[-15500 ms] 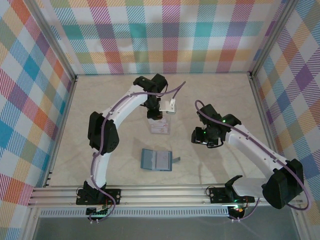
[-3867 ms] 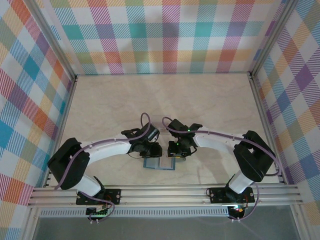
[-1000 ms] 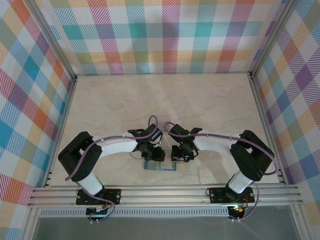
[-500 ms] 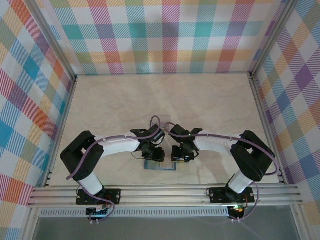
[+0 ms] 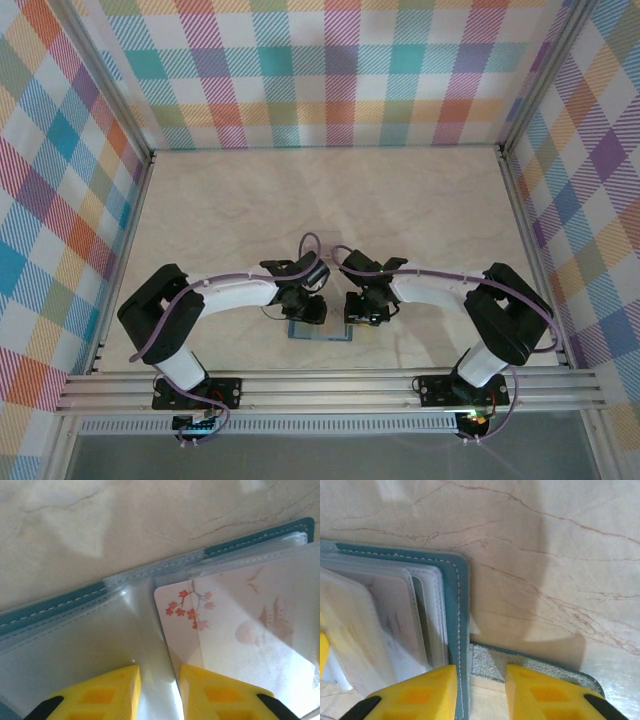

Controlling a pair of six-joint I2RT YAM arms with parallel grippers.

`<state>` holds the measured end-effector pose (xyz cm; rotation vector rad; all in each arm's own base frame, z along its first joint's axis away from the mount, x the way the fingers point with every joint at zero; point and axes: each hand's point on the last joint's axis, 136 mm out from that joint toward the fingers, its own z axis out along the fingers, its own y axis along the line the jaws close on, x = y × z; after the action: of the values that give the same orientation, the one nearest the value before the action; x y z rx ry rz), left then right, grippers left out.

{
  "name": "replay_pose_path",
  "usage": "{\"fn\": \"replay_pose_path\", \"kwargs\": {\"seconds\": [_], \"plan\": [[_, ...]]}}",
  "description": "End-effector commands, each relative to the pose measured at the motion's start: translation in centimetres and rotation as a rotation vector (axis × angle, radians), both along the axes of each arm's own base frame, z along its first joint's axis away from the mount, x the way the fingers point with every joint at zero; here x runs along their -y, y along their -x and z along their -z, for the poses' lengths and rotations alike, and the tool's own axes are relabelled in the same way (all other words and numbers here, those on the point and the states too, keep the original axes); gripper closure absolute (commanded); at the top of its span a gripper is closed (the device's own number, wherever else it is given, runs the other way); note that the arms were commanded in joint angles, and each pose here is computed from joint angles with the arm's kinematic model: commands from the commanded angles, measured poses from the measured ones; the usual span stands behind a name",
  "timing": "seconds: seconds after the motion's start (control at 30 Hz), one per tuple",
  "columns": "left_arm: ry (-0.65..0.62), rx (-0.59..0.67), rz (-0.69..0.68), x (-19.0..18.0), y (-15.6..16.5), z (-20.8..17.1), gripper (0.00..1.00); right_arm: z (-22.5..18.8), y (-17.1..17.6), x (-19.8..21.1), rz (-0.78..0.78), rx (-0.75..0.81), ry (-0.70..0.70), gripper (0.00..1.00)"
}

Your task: Take the credit cards out of the card holder

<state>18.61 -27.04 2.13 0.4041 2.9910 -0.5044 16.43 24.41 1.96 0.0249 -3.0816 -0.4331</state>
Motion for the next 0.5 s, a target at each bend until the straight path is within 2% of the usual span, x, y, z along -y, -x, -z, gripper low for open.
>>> {"fn": "replay_pose_path", "kwargs": {"seconds": [0.0, 0.47], "plan": [[-0.110, -0.022, -0.018, -3.0, 1.3, 0.9, 0.73, -0.1, 0.9, 0.9, 0.009, -0.016, 0.031, 0.67], [-0.089, 0.024, -0.020, -3.0, 0.8, -1.1, 0.81, -0.8, 0.6, 0.8, 0.020, 0.002, 0.024, 0.67]]}}
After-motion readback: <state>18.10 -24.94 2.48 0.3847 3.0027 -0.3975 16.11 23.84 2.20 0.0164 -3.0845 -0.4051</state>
